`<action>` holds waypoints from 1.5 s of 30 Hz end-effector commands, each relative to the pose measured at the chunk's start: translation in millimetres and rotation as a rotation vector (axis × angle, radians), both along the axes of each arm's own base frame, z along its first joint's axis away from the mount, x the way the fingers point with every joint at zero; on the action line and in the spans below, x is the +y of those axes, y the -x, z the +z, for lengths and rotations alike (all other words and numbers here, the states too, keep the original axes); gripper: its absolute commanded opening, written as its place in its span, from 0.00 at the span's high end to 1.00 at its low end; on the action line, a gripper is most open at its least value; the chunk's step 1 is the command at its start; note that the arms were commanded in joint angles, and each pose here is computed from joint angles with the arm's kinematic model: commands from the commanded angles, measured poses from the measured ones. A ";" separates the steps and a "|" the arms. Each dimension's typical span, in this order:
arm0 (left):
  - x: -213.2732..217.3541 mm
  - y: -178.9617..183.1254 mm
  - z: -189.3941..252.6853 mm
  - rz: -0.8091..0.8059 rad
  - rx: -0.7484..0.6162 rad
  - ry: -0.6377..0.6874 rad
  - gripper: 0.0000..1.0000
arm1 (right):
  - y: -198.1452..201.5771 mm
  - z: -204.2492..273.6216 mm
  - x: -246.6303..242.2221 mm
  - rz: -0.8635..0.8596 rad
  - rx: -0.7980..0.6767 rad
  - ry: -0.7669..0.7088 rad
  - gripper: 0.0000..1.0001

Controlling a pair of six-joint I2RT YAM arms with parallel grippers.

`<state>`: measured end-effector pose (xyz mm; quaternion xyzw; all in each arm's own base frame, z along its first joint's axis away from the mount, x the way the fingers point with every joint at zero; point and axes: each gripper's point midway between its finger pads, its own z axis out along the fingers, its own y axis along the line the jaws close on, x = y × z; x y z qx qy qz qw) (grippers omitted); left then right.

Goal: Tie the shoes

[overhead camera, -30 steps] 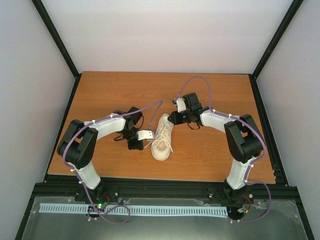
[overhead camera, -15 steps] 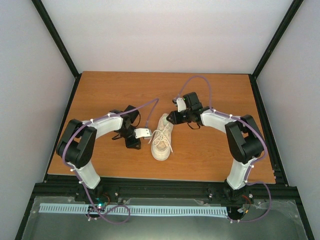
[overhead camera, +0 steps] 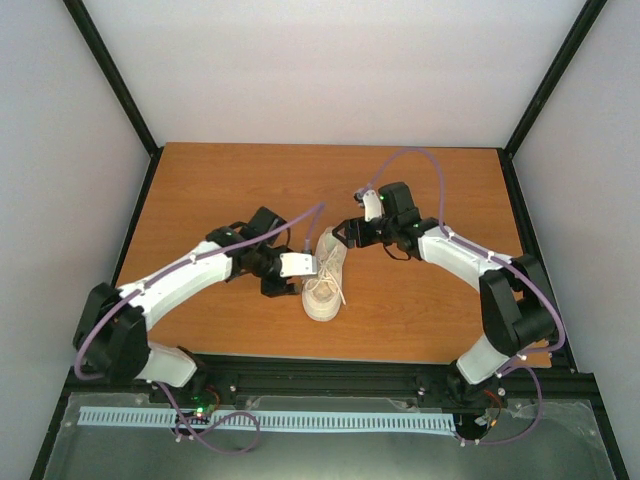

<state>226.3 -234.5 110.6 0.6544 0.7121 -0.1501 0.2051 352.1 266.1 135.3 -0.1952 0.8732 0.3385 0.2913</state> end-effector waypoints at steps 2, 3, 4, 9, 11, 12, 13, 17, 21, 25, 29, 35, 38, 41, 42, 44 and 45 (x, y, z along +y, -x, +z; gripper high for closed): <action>-10.0 -28.1 -25.9 0.088 -0.005 -0.092 0.40 | 5.4 -15.2 19.2 0.041 0.049 -0.017 0.38; -12.7 -28.6 -28.4 0.087 0.000 -0.099 0.40 | 6.5 -17.9 20.8 0.044 0.057 -0.016 0.40; -15.5 -28.3 -30.4 0.084 0.002 -0.102 0.39 | 7.5 -19.7 22.3 0.048 0.063 -0.020 0.42; -18.8 -24.5 -30.8 0.077 0.010 -0.096 0.41 | 16.0 -30.7 24.3 0.063 0.095 -0.001 0.45; -20.6 -21.9 -27.4 0.073 0.019 -0.080 0.41 | 18.2 -33.7 23.0 0.063 0.103 0.009 0.45; -22.2 -21.1 -24.7 0.074 0.023 -0.068 0.41 | 18.4 -35.1 22.0 0.060 0.106 0.014 0.45; -24.4 -21.2 -22.0 0.075 0.022 -0.056 0.41 | 18.5 -35.8 21.3 0.058 0.109 0.018 0.45; -31.9 -23.5 -22.1 0.076 0.026 -0.041 0.41 | 17.9 -37.5 20.1 0.050 0.109 0.032 0.51; -32.6 -25.2 -29.6 0.079 0.044 -0.064 0.42 | 19.0 -40.4 19.8 0.053 0.115 0.040 0.55; -36.0 -18.7 -30.0 0.056 0.064 -0.056 0.41 | 21.5 -44.9 18.2 0.052 0.125 0.052 0.56; -36.2 -13.6 -40.3 0.033 0.063 -0.097 0.41 | 22.6 -47.8 15.9 0.046 0.129 0.061 0.56; -37.3 -20.1 -33.1 0.047 0.032 -0.093 0.78 | 23.7 -48.1 14.9 0.051 0.128 0.070 0.76; -34.2 -21.9 -28.0 0.049 0.003 -0.097 0.91 | 23.2 -47.2 12.6 0.046 0.118 0.083 0.84; -32.6 -23.4 -23.9 0.053 -0.014 -0.098 0.99 | 23.6 -47.3 11.0 0.047 0.115 0.091 0.90; -32.1 -23.4 -23.0 0.054 -0.016 -0.098 0.99 | 23.8 -46.4 11.1 0.048 0.113 0.090 0.92; -30.8 -24.8 -20.8 0.060 -0.023 -0.102 0.99 | 24.9 -45.2 10.3 0.048 0.110 0.091 0.95; -29.5 -25.9 -19.8 0.065 -0.029 -0.106 0.99 | 25.3 -44.0 9.7 0.047 0.106 0.092 0.96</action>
